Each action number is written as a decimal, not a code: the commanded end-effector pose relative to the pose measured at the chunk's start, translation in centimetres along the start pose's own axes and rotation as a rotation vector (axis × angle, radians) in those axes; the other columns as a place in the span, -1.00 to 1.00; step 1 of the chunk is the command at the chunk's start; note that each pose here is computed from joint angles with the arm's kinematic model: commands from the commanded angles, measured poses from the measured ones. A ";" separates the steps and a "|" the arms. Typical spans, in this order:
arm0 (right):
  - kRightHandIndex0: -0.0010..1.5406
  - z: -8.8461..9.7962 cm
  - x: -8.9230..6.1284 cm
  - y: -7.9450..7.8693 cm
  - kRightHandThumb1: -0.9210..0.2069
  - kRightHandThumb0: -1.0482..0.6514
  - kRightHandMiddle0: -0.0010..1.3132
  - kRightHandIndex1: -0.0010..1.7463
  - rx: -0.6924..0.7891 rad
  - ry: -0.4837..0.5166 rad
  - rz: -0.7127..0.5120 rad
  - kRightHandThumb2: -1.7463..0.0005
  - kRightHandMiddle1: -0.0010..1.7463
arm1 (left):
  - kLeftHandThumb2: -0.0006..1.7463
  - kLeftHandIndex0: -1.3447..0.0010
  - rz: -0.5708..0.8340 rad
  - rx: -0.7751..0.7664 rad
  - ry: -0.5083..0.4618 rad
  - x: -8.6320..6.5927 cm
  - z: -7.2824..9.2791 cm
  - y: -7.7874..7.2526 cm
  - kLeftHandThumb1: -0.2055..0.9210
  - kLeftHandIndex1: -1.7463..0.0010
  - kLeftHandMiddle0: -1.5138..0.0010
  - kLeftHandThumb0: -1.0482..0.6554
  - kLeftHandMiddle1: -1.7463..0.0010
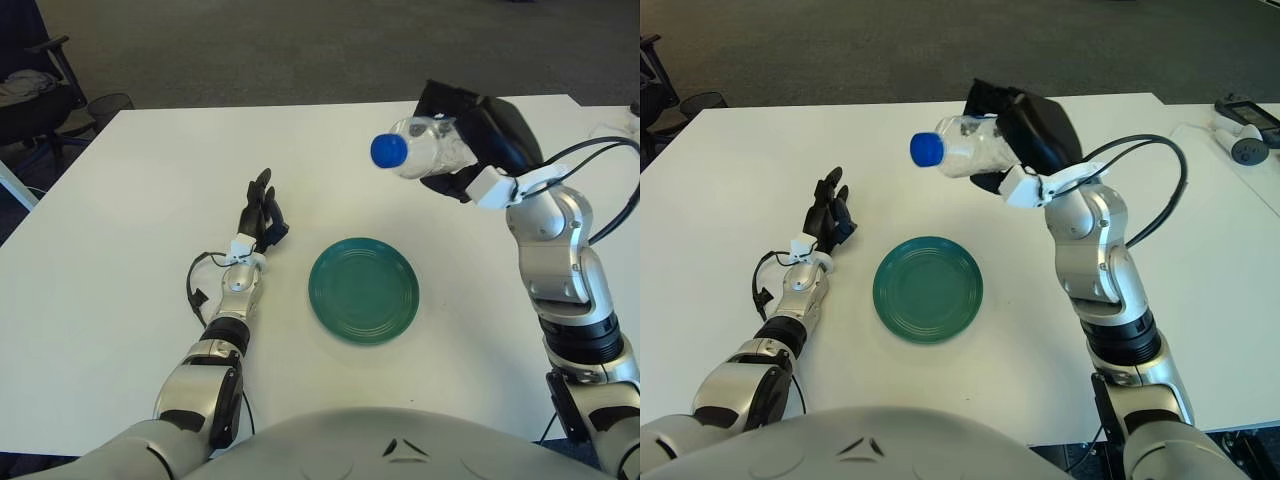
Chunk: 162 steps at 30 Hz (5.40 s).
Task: Put the bottle into the plate.
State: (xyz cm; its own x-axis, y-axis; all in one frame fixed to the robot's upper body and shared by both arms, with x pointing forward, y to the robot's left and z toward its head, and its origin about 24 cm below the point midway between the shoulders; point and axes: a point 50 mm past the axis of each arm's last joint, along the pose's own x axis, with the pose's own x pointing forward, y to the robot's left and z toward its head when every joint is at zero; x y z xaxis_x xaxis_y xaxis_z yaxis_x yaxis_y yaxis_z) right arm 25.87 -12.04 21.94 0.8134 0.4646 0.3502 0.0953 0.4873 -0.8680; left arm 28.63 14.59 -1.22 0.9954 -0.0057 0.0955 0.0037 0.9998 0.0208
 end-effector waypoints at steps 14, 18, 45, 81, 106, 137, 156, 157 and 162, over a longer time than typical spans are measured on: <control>0.15 3.0 -0.6 4.9 0.66 0.23 -0.03 0.90 0.031 -0.200 0.221 -0.91 1.00 | 0.17 1.00 0.011 -0.008 0.174 -3.9 -3.8 0.4 1.00 0.42 0.64 -0.73 0.98; 0.15 2.5 -0.4 6.8 0.67 0.23 -0.02 0.90 0.032 -0.206 0.262 -0.91 1.00 | 0.16 1.00 0.010 -0.011 0.175 -4.0 -3.9 0.5 1.00 0.42 0.65 -0.72 0.99; 0.18 0.6 -1.2 10.6 0.73 0.23 0.02 0.91 -0.007 -0.140 0.387 -0.96 1.00 | 0.18 1.00 0.010 -0.012 0.205 -4.0 -4.2 0.9 1.00 0.44 0.69 -0.73 1.00; -0.96 2.3 -2.6 8.5 -0.94 -0.93 -0.95 -0.77 -0.597 -0.351 0.425 0.20 -0.76 | 0.21 1.00 0.011 0.038 0.194 -3.9 -4.1 1.3 1.00 0.44 0.68 -0.77 0.99; -1.00 3.0 -2.7 8.2 -1.00 -1.00 -1.00 -1.00 -0.534 -0.333 0.427 0.07 -1.00 | 0.24 1.00 -0.010 0.082 0.179 -4.1 -4.1 1.5 1.00 0.64 0.72 -0.81 0.99; -0.77 -2.4 0.5 -1.2 -1.00 -0.72 -1.00 -0.90 0.061 -0.070 -0.399 0.31 -0.60 | 0.17 1.00 -0.006 0.002 0.178 -3.8 -3.9 0.9 1.00 0.48 0.71 -0.80 0.96; -0.79 -11.0 -3.2 3.5 -1.00 -0.48 -1.00 -0.33 0.563 0.398 -0.647 0.33 -0.20 | 0.20 1.00 0.019 0.015 0.163 -3.9 -3.6 0.9 1.00 0.43 0.67 -0.77 0.95; -0.79 -11.2 -3.4 3.8 -1.00 -0.48 -1.00 -0.32 0.582 0.408 -0.651 0.33 -0.19 | 0.20 1.00 0.019 0.017 0.165 -3.9 -3.6 1.0 1.00 0.43 0.67 -0.77 0.95; -0.77 -11.5 -4.0 5.9 -1.00 -0.46 -1.00 -0.25 0.677 0.458 -0.656 0.26 -0.13 | 0.20 1.00 0.029 0.017 0.182 -3.9 -3.7 1.2 1.00 0.43 0.66 -0.76 0.94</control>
State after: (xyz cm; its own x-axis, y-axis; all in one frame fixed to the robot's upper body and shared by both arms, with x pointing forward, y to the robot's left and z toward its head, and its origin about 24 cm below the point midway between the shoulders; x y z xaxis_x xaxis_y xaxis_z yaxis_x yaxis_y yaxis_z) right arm 29.94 -19.99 11.99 0.8744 -0.2757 0.3992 0.3742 0.9070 -0.1933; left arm 28.67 15.44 -1.20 0.9954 0.0024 0.0956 -0.0056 0.9994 0.0335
